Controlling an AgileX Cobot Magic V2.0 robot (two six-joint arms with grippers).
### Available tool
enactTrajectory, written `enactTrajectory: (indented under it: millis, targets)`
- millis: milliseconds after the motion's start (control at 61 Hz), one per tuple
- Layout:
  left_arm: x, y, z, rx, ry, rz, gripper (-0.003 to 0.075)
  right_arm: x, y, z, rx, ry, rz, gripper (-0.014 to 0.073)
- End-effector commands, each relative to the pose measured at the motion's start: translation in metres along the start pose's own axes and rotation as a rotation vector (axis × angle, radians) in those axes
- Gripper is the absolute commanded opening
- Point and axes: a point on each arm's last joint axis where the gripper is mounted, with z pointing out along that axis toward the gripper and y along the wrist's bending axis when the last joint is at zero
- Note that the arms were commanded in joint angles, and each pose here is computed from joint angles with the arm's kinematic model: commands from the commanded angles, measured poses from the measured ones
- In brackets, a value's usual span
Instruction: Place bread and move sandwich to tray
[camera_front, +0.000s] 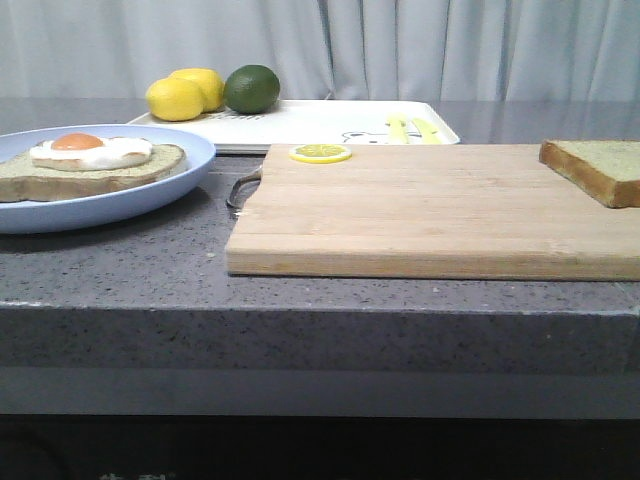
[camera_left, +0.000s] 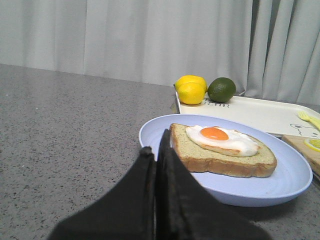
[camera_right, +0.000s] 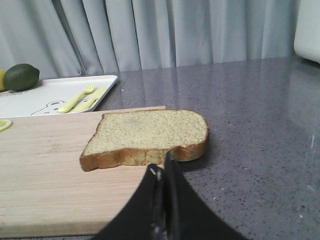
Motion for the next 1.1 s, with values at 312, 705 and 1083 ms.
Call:
enactTrajectory:
  millis: [312,705,1083]
  targets:
    - [-0.0082,-0.0008,-0.0022,0.009,-0.1,-0.004,-0.002,-0.0098,0.0011,-0.002,-0.01,-0.107,-0.013,-0.0069]
    - [-0.0082,-0.0008,-0.0022,0.009,-0.1,-0.004,-0.002,-0.0098,0.0011,-0.002,-0.01,-0.107,-0.013,-0.0069]
    - [-0.0126,-0.0012,-0.0028,0.014,-0.148,-0.004,-0.002,-0.011,0.0013,-0.0022,-0.012,-0.121,-0.013,-0.0069]
